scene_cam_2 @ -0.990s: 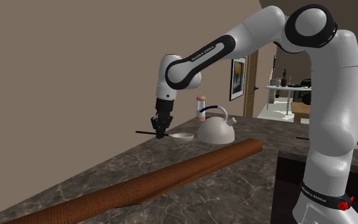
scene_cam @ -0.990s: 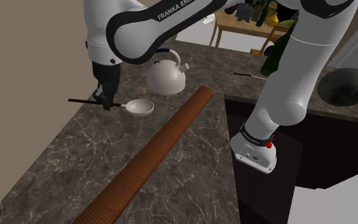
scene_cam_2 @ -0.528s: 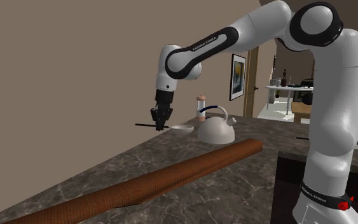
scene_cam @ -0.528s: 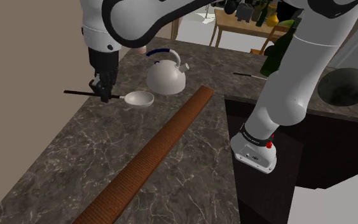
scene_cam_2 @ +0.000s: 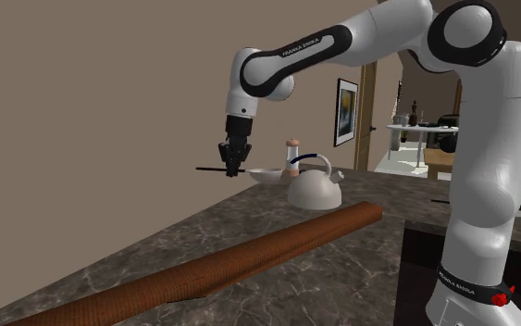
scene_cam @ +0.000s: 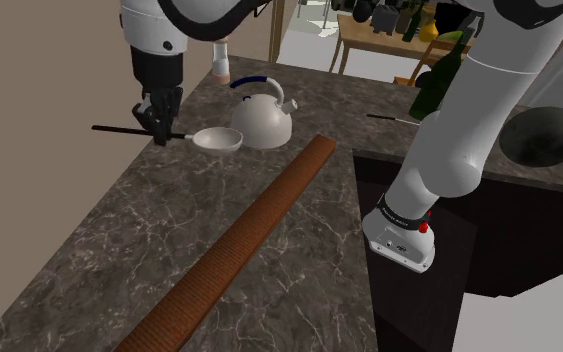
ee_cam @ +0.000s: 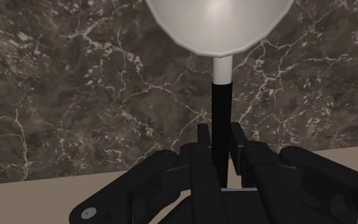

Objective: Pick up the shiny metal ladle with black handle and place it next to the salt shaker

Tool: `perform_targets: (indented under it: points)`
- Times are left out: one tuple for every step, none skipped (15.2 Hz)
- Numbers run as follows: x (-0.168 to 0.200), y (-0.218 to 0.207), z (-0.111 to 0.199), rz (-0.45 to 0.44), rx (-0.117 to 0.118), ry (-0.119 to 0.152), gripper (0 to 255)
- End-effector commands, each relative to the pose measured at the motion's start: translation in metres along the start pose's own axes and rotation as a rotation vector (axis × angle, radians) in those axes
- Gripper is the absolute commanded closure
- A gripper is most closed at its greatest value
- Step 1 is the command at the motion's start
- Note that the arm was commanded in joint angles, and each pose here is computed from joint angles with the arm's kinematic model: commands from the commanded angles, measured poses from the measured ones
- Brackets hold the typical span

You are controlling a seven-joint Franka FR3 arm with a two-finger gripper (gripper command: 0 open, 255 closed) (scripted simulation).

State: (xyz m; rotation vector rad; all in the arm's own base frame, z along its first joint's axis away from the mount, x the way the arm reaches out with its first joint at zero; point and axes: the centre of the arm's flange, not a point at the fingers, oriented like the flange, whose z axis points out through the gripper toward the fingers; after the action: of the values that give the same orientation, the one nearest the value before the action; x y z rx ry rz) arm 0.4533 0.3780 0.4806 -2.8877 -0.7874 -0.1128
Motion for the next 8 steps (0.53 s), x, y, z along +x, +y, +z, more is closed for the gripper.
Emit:
perform_targets:
  points:
    - [0.001, -0.001, -0.01, 0.0, 0.0, 0.0, 255]
    - [0.002, -0.002, -0.015, 0.0, 0.0, 0.0, 255]
    - [0.003, -0.002, -0.021, 0.0, 0.0, 0.0, 255]
    - [0.003, -0.003, -0.026, 0.0, 0.0, 0.0, 255]
    - [0.004, -0.003, -0.031, 0.0, 0.0, 0.0, 255]
    - [0.004, -0.004, -0.036, 0.0, 0.0, 0.0, 255]
    - [0.005, -0.005, -0.042, 0.0, 0.0, 0.0, 255]
    - [0.006, -0.005, -0.047, 0.0, 0.0, 0.0, 255]
